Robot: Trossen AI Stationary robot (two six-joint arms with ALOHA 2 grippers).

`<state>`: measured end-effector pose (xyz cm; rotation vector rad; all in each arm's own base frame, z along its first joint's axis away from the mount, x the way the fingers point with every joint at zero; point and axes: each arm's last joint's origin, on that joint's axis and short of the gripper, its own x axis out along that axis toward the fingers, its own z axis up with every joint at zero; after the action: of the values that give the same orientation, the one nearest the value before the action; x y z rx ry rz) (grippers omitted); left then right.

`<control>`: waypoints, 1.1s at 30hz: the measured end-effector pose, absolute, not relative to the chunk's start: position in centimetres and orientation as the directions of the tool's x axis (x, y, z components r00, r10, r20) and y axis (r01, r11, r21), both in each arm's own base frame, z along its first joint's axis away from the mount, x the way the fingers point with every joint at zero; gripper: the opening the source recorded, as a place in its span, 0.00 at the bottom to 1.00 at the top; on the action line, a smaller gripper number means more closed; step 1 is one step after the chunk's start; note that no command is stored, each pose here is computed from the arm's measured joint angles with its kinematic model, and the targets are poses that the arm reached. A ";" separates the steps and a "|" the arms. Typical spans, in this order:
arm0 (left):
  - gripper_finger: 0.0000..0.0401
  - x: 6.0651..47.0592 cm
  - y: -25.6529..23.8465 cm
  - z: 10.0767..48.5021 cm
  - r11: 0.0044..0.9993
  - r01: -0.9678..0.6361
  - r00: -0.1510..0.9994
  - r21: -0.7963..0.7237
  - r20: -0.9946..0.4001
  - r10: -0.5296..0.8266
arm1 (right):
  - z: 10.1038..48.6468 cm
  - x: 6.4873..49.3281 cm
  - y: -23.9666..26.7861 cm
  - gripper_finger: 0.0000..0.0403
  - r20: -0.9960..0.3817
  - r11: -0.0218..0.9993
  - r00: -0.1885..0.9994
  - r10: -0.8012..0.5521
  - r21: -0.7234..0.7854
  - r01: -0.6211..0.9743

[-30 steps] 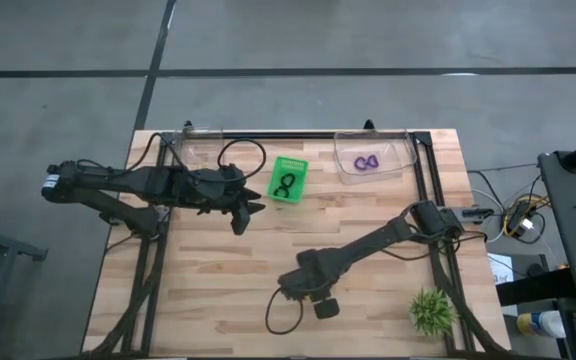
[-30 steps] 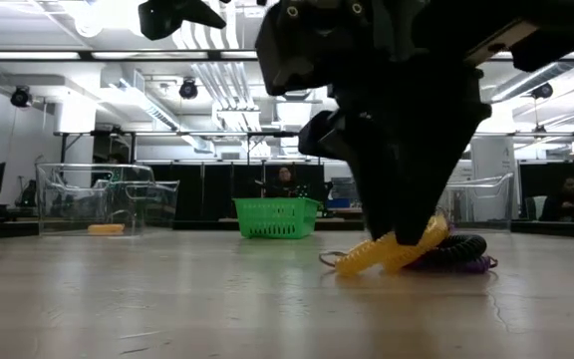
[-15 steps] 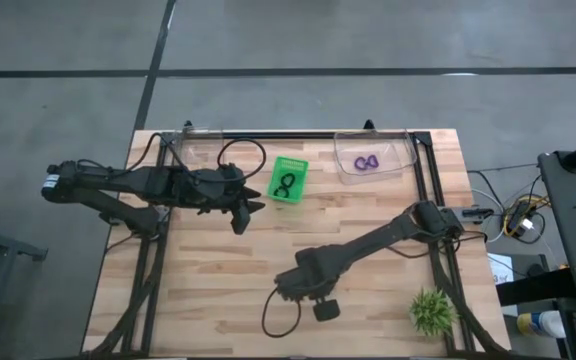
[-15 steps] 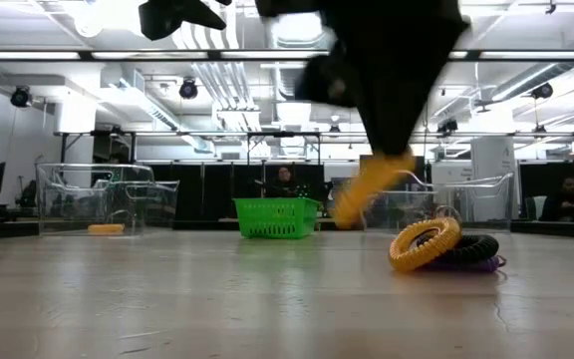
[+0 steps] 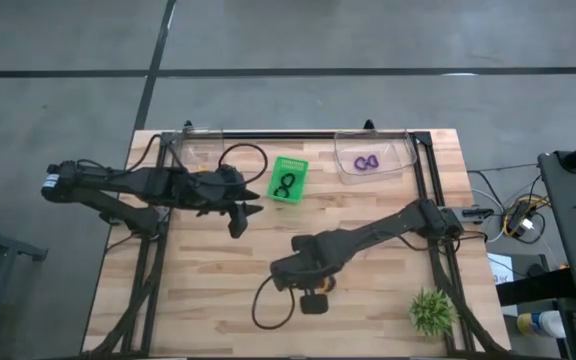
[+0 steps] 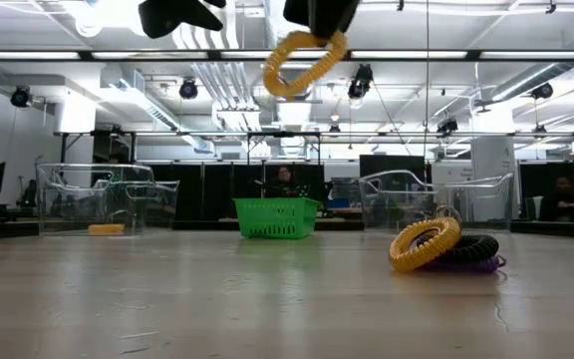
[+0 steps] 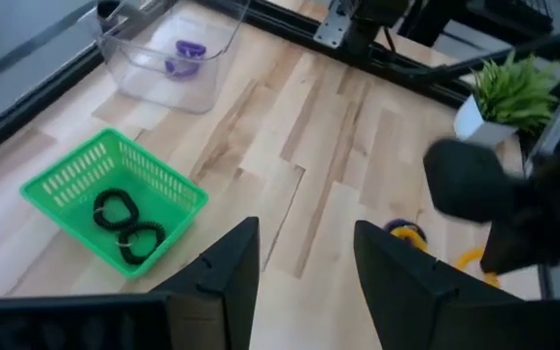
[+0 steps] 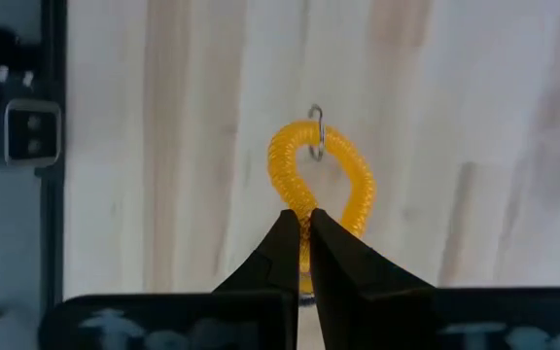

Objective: Sort spring keychains
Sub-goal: Put the yellow spring keychain into the left transparent bin

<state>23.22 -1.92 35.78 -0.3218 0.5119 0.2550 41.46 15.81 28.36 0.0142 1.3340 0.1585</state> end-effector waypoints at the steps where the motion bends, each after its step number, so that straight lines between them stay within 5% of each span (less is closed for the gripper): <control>1: 0.40 23.2 -1.9 35.8 0.927 -0.306 0.844 -0.217 -0.513 0.158 | 28.8 41.5 15.7 0.02 -0.964 0.992 0.242 0.110 0.091 -0.090; 10: 0.40 22.2 -1.6 36.6 0.951 -0.306 0.847 -0.045 -0.470 0.251 | 35.1 40.1 13.2 0.02 -0.888 0.992 0.452 -0.089 -0.038 0.121; 20: 0.40 21.6 -1.7 39.4 0.969 -0.249 0.938 -0.001 -0.249 0.241 | 43.5 36.6 9.5 0.02 -0.655 0.949 0.712 -0.254 -0.026 0.315; 33: 0.40 21.6 -2.0 42.3 0.976 -0.217 0.975 -0.034 0.032 0.218 | 48.3 35.6 8.9 0.02 -0.380 0.945 0.880 -0.284 0.042 0.323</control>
<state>21.57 -1.98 42.34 -0.0305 -0.0360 0.2193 35.59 8.94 48.29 0.1054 0.3793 -0.3173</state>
